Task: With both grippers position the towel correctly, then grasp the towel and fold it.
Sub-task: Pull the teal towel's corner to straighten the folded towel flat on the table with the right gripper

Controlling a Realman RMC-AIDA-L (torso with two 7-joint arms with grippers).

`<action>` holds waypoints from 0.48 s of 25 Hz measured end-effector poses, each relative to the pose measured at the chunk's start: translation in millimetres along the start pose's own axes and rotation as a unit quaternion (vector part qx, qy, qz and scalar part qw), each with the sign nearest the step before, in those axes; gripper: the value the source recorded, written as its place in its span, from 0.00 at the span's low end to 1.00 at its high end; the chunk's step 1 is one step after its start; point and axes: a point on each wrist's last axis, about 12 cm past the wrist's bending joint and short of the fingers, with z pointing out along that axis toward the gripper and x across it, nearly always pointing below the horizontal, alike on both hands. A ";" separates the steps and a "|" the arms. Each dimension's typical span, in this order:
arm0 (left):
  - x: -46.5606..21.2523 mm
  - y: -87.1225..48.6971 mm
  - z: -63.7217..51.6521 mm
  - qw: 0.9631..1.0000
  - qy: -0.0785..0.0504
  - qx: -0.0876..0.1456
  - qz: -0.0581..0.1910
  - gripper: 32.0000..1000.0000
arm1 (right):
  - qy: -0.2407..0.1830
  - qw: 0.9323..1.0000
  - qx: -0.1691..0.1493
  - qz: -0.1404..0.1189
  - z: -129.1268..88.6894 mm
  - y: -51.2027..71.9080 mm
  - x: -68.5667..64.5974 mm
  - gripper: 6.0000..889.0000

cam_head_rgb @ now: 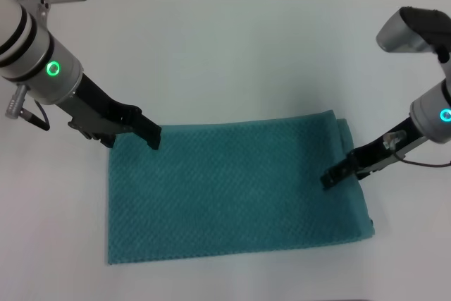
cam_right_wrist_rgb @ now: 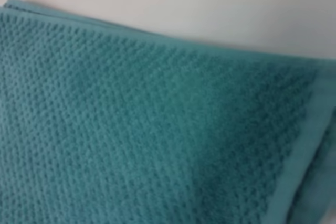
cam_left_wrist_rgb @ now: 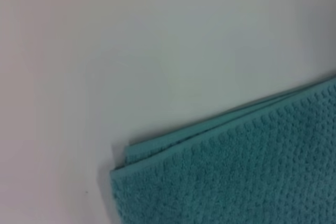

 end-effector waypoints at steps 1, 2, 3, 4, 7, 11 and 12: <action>0.1 0.1 0.0 1.000 0.000 0.000 0.000 0.89 | -0.001 1.000 0.005 0.000 -2.9 -0.6 -1.2 0.94; 0.2 0.3 0.0 1.000 0.000 0.000 -0.001 0.89 | -0.001 1.000 0.011 -0.001 -6.4 -1.1 -2.5 0.96; 0.4 0.6 0.0 1.000 0.000 0.000 -0.001 0.89 | -0.001 1.000 0.016 -0.002 -9.6 -1.6 -3.7 0.97; 0.6 0.9 0.1 1.000 0.000 0.001 -0.002 0.89 | -0.001 1.000 0.019 -0.003 -12.2 -1.6 -4.5 0.97; 1.0 1.4 0.1 1.000 0.001 0.001 -0.003 0.89 | -0.003 1.000 0.024 -0.005 -22.2 -0.4 -7.8 0.97; 1.6 2.3 0.2 1.000 0.002 0.000 -0.004 0.89 | -0.008 0.999 0.035 -0.007 -38.6 -1.6 -12.3 0.96; 1.8 2.7 0.3 1.000 0.003 0.000 -0.004 0.89 | -0.009 0.999 0.037 -0.007 -41.3 -1.8 -13.1 0.96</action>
